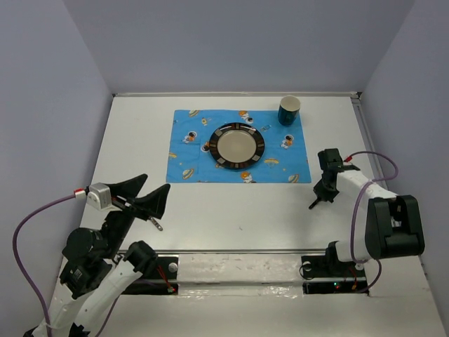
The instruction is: Set the dinner table for one person
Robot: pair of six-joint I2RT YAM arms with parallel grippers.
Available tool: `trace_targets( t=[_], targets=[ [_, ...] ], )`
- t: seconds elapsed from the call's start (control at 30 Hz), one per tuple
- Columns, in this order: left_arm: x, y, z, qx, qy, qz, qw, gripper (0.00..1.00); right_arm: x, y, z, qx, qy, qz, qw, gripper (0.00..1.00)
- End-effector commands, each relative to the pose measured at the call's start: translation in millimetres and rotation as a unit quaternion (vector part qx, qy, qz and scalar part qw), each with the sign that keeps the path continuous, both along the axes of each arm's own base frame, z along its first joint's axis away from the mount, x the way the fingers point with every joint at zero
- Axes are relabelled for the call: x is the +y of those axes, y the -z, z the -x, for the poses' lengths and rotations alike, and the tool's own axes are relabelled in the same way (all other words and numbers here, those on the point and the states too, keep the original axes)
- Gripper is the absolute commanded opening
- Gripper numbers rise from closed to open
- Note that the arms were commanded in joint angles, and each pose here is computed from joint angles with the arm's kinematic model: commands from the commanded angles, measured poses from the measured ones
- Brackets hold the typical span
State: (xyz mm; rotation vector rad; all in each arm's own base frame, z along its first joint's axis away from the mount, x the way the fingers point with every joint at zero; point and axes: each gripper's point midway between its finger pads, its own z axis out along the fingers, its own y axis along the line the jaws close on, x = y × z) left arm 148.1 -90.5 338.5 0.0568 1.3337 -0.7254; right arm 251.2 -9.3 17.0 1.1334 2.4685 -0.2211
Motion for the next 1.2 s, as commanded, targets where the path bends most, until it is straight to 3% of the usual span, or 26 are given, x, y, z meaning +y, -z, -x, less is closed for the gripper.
trace_targets(
  t=[0.0, 0.1, 0.33, 0.47, 0.6, 0.7, 0.87, 1.17],
  targets=[
    [2.1, -16.7, 1.3, -0.017, -0.002, 0.005, 1.0, 0.99, 2.2, 5.6, -4.5, -0.013, -0.003, -0.009, 1.0, 0.0],
    [-0.1, -15.1, -0.4, -0.012, -0.001, 0.0, 1.0, 0.99, -2.2, -9.9, 1.4, -0.031, -0.012, 0.003, 0.999, 0.0],
    [-3.4, -10.9, -6.4, -0.002, -0.005, -0.01, 1.0, 0.99, 29.2, -125.1, -13.1, -0.162, -0.11, 0.051, 0.979, 0.0],
    [-0.6, -8.7, -12.0, 0.006, -0.021, -0.015, 1.0, 0.99, 111.3, -168.0, -45.8, -0.213, -0.209, 0.038, 0.954, 0.0],
    [9.4, -8.2, -17.6, 0.01, -0.052, -0.008, 0.999, 0.99, 243.8, -200.3, -101.5, -0.261, -0.326, 0.012, 0.908, 0.0],
    [14.7, -5.7, -23.1, 0.017, -0.073, -0.009, 0.997, 0.99, 316.5, -211.8, -137.6, -0.287, -0.38, 0.003, 0.879, 0.0],
    [10.5, 1.9, -32.3, 0.034, -0.078, -0.023, 0.996, 0.99, 405.4, -194.9, -176.2, -0.296, -0.423, -0.058, 0.854, 0.0],
    [8.4, 8.9, -40.7, 0.047, -0.084, -0.034, 0.995, 0.99, 472.5, -132.1, -206.2, -0.269, -0.45, -0.099, 0.846, 0.0]
  ],
)
